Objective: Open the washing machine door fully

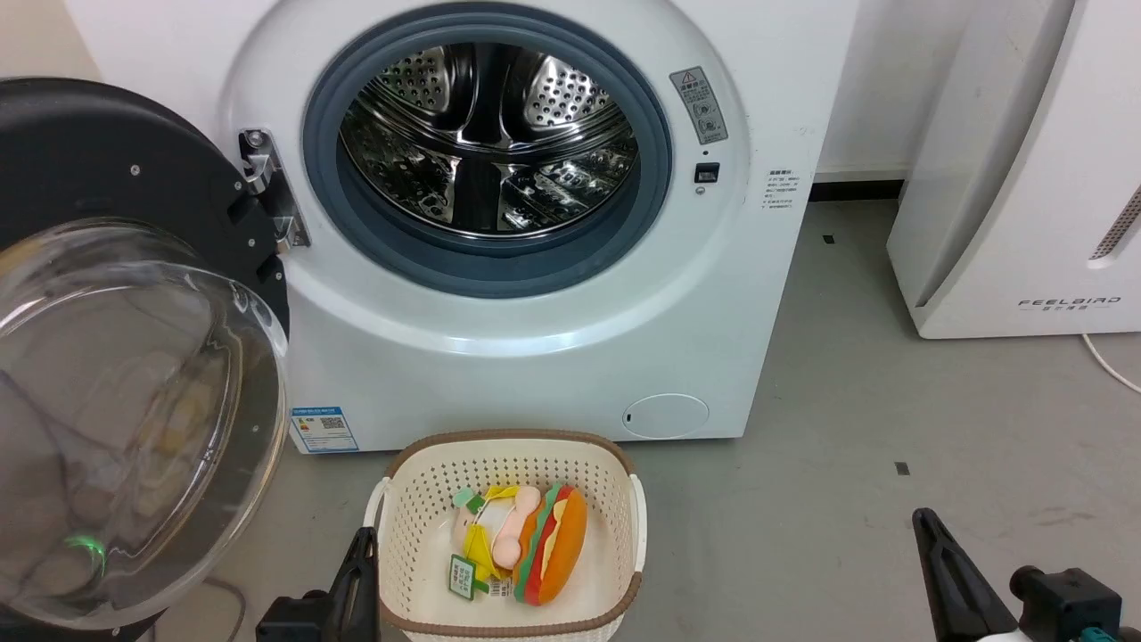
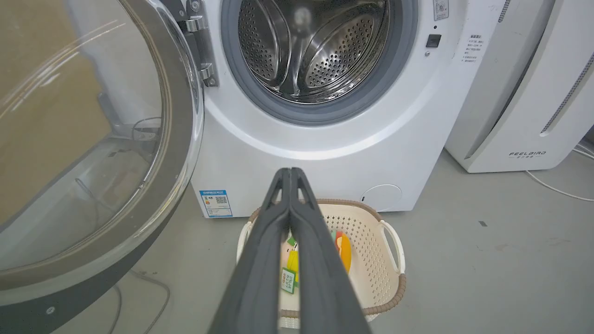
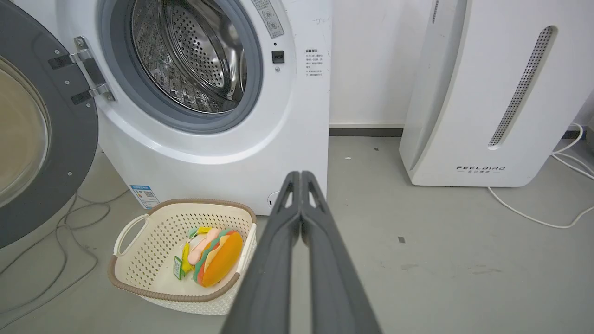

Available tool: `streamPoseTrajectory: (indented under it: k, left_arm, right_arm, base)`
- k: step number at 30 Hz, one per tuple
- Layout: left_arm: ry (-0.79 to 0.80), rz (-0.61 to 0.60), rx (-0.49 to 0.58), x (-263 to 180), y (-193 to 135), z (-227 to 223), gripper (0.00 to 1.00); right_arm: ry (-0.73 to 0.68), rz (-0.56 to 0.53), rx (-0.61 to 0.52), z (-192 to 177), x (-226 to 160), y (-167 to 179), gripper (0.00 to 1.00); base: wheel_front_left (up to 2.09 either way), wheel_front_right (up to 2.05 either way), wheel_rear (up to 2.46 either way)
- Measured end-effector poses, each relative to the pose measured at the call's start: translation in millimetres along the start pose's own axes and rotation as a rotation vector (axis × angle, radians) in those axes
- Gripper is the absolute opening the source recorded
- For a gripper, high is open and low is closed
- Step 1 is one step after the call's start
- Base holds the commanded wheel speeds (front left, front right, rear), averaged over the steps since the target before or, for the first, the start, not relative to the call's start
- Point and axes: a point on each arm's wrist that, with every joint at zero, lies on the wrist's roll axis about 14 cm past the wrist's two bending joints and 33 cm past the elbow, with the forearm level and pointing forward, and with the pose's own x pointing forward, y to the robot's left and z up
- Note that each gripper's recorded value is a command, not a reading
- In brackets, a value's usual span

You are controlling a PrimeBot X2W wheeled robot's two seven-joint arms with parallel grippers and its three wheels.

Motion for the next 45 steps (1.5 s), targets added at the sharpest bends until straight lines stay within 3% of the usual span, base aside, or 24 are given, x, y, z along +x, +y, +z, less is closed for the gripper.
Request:
streamPoseTrajectory:
  k: [45]
  left_arm:
    - [0.001,0.007,0.013,10,6,12,0.0]
  right_arm:
    - [0.002,0.028,-0.03,3,16,8,0.0]
  base:
    - [0.0,0.0,0.0]
